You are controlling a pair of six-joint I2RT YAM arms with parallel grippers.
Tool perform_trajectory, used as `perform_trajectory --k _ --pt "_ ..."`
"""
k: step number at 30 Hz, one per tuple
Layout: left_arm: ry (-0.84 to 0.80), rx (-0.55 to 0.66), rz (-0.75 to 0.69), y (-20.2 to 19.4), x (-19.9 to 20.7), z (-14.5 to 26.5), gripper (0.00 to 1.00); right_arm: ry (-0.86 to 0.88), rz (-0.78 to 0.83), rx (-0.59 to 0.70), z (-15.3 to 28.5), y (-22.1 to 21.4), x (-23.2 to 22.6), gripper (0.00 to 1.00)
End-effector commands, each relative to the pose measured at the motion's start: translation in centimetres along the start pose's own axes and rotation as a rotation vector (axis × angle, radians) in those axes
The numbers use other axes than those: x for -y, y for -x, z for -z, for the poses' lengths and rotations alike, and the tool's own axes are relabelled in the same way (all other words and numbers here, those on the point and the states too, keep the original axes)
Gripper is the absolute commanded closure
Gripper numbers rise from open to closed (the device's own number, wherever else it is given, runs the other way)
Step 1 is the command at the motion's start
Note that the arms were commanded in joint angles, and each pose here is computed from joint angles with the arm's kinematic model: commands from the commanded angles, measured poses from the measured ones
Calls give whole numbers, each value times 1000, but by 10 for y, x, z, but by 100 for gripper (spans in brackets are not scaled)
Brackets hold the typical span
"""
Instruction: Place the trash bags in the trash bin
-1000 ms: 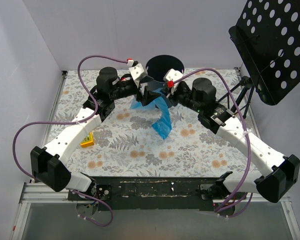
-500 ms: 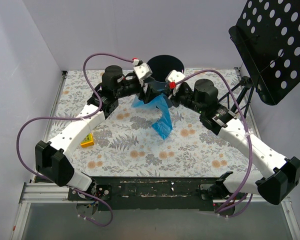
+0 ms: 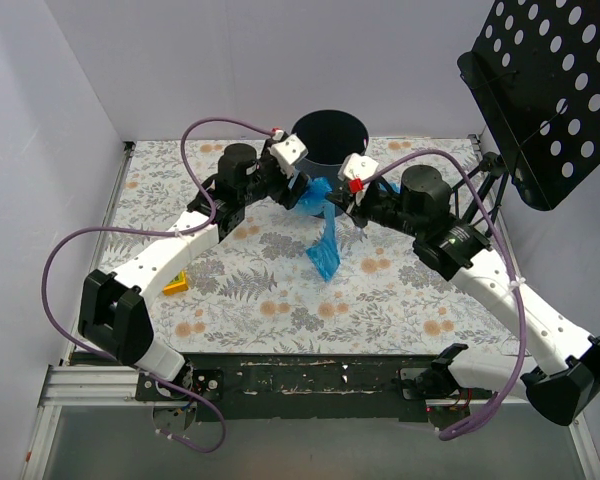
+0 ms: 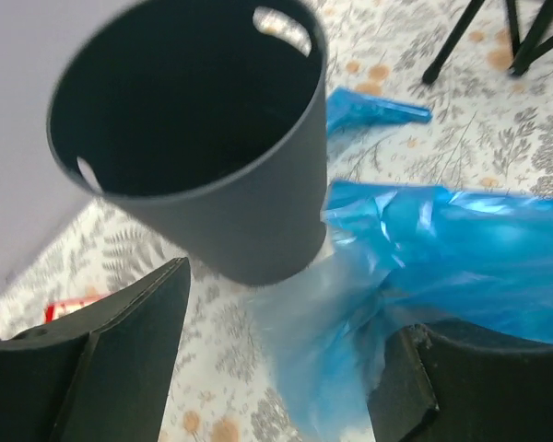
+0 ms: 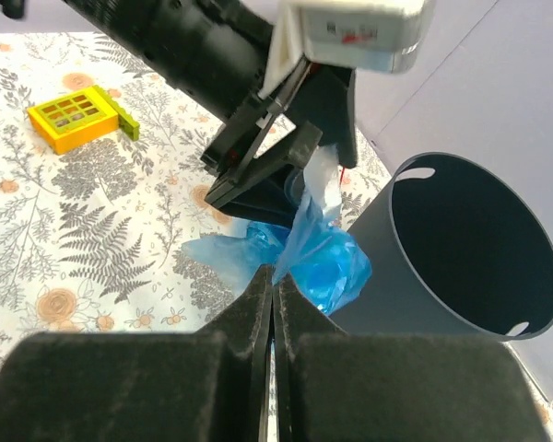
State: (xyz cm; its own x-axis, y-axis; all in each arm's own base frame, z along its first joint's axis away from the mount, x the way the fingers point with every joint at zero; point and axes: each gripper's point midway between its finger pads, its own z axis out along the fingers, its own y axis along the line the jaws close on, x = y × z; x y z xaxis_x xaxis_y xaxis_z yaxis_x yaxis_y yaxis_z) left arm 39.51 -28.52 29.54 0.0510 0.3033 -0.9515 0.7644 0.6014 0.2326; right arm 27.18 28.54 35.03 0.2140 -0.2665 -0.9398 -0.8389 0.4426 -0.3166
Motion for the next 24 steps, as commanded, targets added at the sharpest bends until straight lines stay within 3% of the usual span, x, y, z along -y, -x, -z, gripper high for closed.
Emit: perform_trajectory --k 1,4,7,9,11,13,15,19,20,24 --pt "143 -40 145 -24 -28 5 41 -6 12 34 21 18 0 99" --pt "75 -41 283 -28 -20 8 62 -73 -10 -6 26 8 11 99" --pt "13 -76 317 -36 -7 12 82 -170 -13 -47 31 -2 28 99" --pt "32 -115 328 -46 -6 17 87 -269 -20 -79 37 -9 45 99" --pt "61 -158 337 -57 -8 22 100 -354 -28 -105 43 -16 61 99" --pt "67 -160 339 -53 -9 28 100 -358 -29 -119 44 -21 64 99" --pt "28 -114 313 -36 -4 34 100 -232 8 -122 35 -27 44 99" --pt "-22 -55 281 -9 0 39 100 -23 28 -35 19 -11 13 59" --pt "-32 -55 276 -6 1 39 100 -7 29 -6 13 -3 13 54" --pt "-29 -32 249 6 -2 42 100 33 28 26 -9 10 16 52"
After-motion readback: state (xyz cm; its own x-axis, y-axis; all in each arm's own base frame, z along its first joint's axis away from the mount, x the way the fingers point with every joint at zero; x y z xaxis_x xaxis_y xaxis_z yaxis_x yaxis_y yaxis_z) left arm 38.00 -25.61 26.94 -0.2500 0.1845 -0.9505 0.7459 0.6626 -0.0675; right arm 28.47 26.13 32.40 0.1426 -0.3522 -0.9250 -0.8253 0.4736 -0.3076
